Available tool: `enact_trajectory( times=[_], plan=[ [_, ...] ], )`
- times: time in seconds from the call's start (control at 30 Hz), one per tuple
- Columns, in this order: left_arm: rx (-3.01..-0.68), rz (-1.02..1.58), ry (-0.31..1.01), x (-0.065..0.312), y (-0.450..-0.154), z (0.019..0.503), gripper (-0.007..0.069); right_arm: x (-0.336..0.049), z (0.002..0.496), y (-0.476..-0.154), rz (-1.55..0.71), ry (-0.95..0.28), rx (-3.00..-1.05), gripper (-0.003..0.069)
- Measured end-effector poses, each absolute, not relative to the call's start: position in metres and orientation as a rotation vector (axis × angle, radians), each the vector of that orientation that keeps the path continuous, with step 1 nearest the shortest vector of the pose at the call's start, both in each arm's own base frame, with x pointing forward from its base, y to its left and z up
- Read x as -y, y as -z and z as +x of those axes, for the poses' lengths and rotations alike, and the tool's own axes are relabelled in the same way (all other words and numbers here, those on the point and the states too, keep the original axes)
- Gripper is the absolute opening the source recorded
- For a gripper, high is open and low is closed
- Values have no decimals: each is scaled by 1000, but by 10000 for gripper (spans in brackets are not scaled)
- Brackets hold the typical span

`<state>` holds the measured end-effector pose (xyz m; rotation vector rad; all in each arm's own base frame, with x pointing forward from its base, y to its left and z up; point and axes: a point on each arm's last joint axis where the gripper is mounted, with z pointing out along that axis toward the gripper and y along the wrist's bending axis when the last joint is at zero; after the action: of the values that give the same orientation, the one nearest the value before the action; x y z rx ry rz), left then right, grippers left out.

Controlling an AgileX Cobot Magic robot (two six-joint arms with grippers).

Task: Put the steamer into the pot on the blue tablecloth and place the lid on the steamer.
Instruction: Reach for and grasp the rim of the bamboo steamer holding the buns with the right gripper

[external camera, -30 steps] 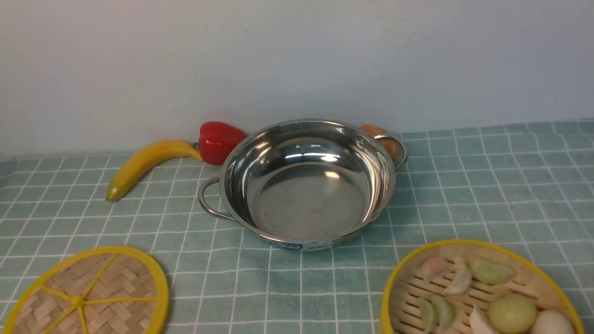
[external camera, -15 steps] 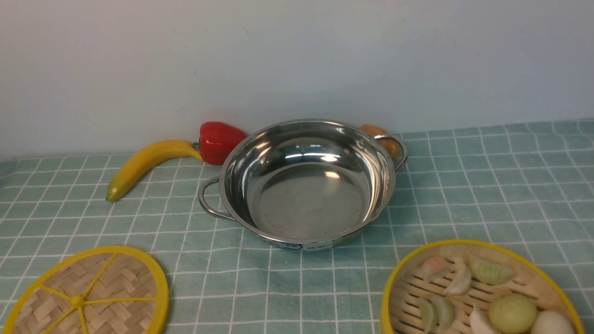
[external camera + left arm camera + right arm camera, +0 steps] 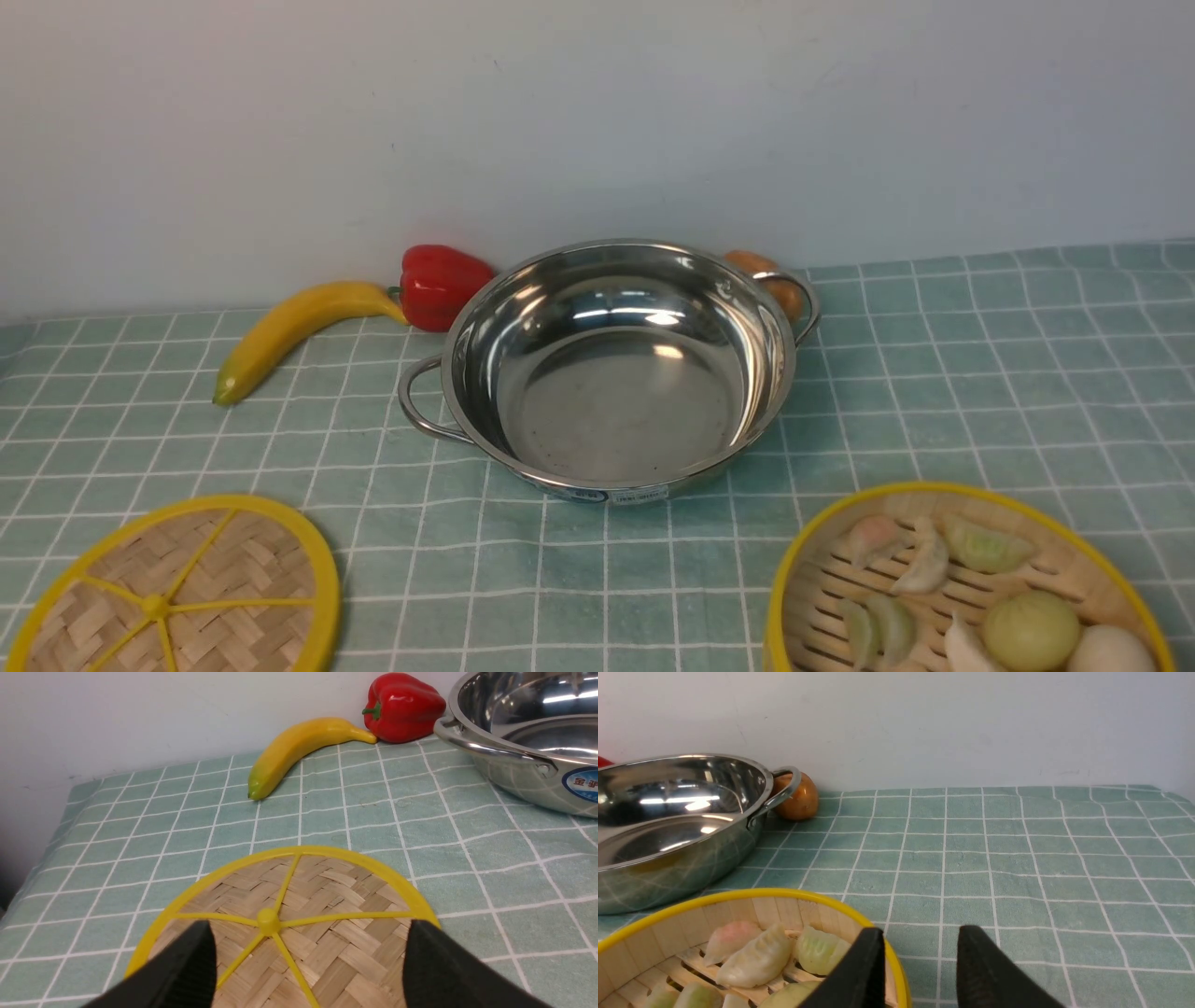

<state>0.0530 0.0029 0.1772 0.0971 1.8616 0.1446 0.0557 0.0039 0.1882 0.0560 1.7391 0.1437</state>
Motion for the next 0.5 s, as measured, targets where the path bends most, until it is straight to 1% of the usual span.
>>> enact_trajectory(
  times=[0.17, 0.27, 0.33, 0.4, 0.47, 0.5],
  plan=[
    [-1862, 97, -145, -3, -177, 53, 495, -4, 56, -190, 56, -144, -1724, 240],
    [-1862, 97, -145, -3, -177, 53, 495, -4, 55, -200, 66, -161, -1680, 240],
    [-1862, 97, -145, -3, -177, 53, 495, -4, 52, -220, 69, -173, -1622, 240],
    [-1862, 97, -145, -3, -177, 53, 495, -4, 44, -255, 68, -186, -1519, 240],
    [-1862, 97, -145, -3, -177, 53, 495, -4, 36, -279, 68, -199, -1456, 240],
    [-1862, 97, -145, -3, -177, 53, 495, -4, 35, -281, 68, -200, -1451, 240]
  ],
)
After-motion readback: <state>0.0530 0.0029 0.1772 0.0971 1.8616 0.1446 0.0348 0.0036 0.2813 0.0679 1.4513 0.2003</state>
